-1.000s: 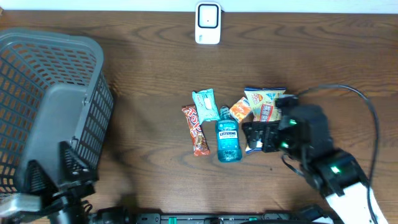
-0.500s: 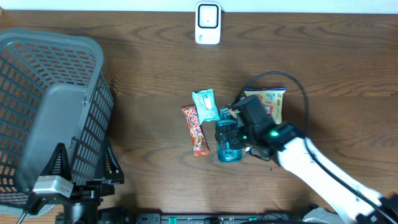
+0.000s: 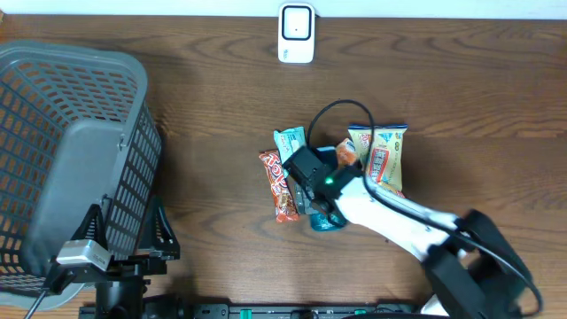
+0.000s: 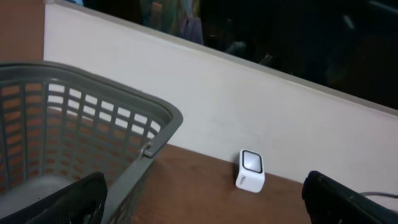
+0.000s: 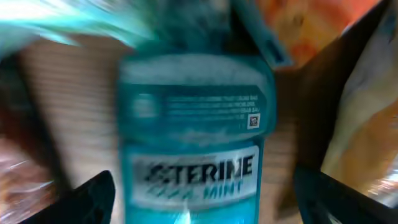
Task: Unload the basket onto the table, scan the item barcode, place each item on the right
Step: 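Grasp the Listerine bottle with the right gripper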
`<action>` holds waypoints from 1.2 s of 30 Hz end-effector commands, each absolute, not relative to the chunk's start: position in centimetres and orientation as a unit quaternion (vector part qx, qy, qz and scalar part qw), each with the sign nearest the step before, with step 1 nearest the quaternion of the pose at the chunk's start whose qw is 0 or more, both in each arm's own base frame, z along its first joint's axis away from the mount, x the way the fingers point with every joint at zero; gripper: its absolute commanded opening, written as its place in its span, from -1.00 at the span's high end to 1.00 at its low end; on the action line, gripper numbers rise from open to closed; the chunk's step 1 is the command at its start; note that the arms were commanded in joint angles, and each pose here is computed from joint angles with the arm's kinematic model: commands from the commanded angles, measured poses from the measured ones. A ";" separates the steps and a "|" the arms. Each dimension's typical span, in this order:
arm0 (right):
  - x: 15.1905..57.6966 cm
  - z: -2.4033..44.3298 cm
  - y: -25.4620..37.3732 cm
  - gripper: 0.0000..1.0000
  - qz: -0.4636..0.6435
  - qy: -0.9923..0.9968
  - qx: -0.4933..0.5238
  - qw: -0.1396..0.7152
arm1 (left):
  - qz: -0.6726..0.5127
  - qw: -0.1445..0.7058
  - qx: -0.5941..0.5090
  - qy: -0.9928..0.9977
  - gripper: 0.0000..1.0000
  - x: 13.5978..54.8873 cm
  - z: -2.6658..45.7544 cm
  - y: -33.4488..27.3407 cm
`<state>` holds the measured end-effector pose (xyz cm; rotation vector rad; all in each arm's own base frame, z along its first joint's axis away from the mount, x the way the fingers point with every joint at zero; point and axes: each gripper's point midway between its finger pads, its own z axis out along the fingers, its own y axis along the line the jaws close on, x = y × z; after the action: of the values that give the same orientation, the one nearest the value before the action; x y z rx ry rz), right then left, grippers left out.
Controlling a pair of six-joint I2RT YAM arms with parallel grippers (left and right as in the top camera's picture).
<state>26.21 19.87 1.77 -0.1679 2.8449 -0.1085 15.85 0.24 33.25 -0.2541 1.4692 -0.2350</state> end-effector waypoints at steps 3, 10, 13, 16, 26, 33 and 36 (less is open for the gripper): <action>26.0 -0.7 18.9 -0.62 -0.078 0.988 -0.037 0.126 | -0.130 0.720 -0.101 0.674 -0.96 15.8 32.9 -0.7; 26.0 -0.9 18.9 -0.08 -0.079 0.988 -0.037 0.125 | -0.142 0.702 -0.092 0.692 -0.96 15.9 31.8 -1.4; 25.8 -0.9 18.8 0.01 -0.081 0.989 -0.037 0.122 | -0.142 0.690 -0.096 0.704 -0.96 15.9 31.0 -1.4; 25.5 -1.0 18.6 0.02 -0.083 0.989 -0.038 0.113 | -0.142 0.684 -0.098 0.709 -0.96 15.9 30.6 -1.4; 24.7 -1.3 19.5 -0.06 -0.058 0.993 -0.059 0.088 | -0.164 0.667 0.081 0.722 -0.96 15.5 29.1 -6.0; 24.7 -1.3 19.5 -0.29 -0.057 0.993 -0.058 0.088 | -0.180 0.633 0.059 0.751 -0.96 17.8 24.6 -5.7; 24.7 -1.3 19.5 -0.44 -0.057 0.993 -0.058 0.088 | -0.206 0.623 0.029 0.754 -0.96 19.1 22.9 -5.5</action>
<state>25.83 19.83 0.10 -0.1436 2.8993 -0.1493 18.37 -5.35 24.36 0.1168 1.7098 -0.4075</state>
